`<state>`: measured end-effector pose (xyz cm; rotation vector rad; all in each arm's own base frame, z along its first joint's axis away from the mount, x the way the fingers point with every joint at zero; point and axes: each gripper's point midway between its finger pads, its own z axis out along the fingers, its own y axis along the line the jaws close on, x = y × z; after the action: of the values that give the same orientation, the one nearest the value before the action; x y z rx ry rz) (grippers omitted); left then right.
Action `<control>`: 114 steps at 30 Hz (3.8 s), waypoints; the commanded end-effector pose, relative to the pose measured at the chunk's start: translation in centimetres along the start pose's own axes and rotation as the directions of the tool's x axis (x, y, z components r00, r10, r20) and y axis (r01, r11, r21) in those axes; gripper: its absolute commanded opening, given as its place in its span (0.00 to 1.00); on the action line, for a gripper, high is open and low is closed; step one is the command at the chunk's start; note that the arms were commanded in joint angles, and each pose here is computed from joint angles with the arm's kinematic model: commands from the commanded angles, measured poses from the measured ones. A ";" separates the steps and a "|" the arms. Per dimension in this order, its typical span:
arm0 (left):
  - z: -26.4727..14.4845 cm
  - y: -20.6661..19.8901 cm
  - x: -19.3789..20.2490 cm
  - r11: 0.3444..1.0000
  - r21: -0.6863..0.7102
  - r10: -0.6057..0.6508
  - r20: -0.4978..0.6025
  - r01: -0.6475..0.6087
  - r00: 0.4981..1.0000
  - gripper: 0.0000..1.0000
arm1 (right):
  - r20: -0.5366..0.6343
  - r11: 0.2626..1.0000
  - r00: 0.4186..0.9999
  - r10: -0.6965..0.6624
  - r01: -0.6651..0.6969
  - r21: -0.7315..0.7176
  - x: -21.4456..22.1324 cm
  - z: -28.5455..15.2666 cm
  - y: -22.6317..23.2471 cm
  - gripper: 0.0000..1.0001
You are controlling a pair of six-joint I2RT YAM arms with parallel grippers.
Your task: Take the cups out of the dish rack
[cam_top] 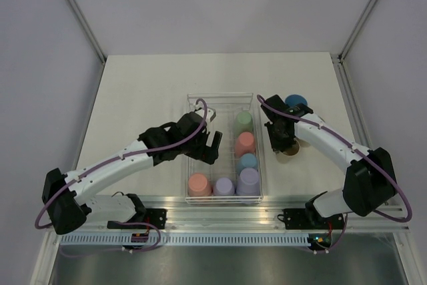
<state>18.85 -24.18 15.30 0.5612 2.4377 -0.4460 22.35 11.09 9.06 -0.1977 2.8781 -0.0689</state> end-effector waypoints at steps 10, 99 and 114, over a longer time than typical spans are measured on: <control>0.2 -3.5 -12.1 0.999 0.002 0.039 0.246 -0.041 0.968 1.00 | 0.205 0.994 0.978 0.045 -0.023 -0.105 -3.6 -6.3 0.9 0.54; -7.5 -2.2 -14.5 0.286 0.923 -0.775 0.065 0.257 0.629 0.02 | 0.402 0.193 0.824 0.400 0.354 -0.915 -7.8 -23.3 15.3 0.63; -7.8 -4.5 -15.5 0.239 0.939 -0.756 0.021 0.246 0.655 0.42 | 0.403 0.125 0.836 0.373 0.385 -0.914 -7.8 -24.2 16.2 0.01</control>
<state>24.69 -28.76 29.68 -0.1406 1.6521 -1.9728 22.22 28.79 31.94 -0.2956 1.7951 1.7410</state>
